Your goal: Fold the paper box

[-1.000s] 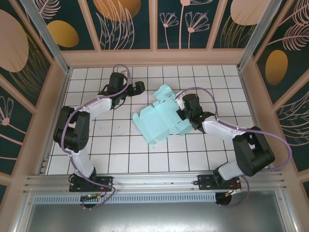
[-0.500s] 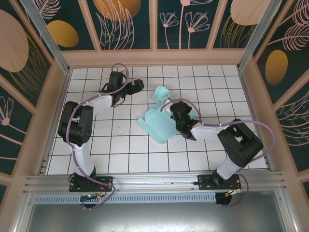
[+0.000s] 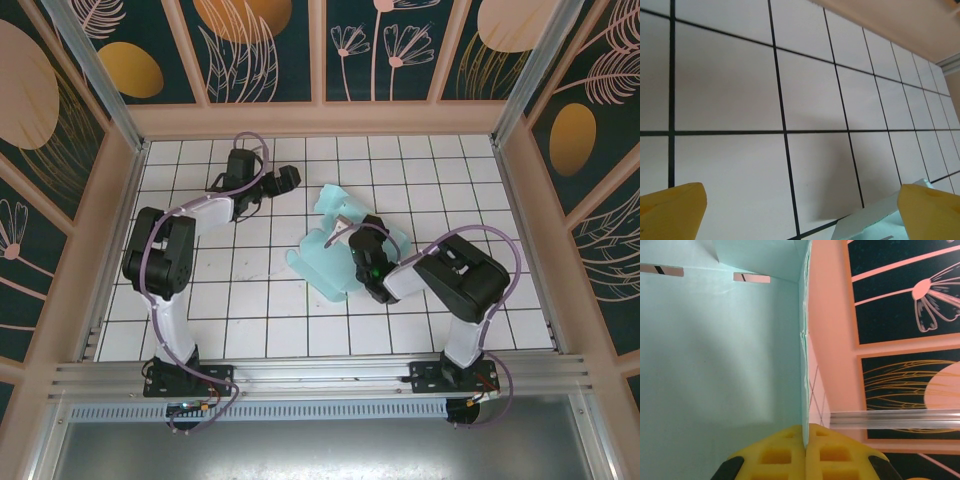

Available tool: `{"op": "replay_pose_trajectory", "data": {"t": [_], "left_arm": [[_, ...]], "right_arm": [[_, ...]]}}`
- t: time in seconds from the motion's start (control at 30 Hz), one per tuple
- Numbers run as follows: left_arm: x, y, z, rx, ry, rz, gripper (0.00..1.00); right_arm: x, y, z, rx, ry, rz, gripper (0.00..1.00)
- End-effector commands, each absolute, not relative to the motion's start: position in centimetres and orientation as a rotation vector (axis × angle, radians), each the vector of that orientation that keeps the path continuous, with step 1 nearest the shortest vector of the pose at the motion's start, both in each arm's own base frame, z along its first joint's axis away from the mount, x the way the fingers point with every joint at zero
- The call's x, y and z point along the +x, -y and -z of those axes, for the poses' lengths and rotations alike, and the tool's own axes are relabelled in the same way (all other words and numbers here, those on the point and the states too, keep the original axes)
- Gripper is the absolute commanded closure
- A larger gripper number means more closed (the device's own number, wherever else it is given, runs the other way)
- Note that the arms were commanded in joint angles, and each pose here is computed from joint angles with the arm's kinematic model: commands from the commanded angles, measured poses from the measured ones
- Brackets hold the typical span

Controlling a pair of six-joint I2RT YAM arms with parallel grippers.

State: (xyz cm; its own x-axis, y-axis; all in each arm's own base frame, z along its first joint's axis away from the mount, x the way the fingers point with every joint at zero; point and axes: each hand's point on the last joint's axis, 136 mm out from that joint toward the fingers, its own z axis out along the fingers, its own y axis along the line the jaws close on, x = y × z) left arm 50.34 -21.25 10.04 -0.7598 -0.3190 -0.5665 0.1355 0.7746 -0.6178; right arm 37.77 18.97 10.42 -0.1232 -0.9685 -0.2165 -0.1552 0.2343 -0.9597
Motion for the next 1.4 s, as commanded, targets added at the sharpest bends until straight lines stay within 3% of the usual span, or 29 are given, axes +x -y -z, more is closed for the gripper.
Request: {"op": "replay_pose_trajectory", "data": {"t": [0.0, 0.53, 1.03, 1.37], "left_arm": [[51.1, 22.2, -9.6, -0.082, -2.275, 0.934, 0.06], [50.7, 25.4, -6.8, 0.014, -2.373, 1.041, 0.23], [50.0, 25.4, -6.4, 0.041, -2.386, 1.03, 0.24], [49.3, 18.9, -7.0, -0.119, -2.363, 0.937, 0.24]], "right_arm": [[37.6, -19.1, -12.2, -1.041, -1.461, 1.039, 1.0], [37.8, -20.4, -11.2, -1.13, -1.464, 0.972, 1.0], [37.8, -20.6, -13.5, -1.163, -1.263, 1.03, 1.0], [38.1, -22.9, -14.9, -1.138, -1.261, 0.906, 1.0]]}}
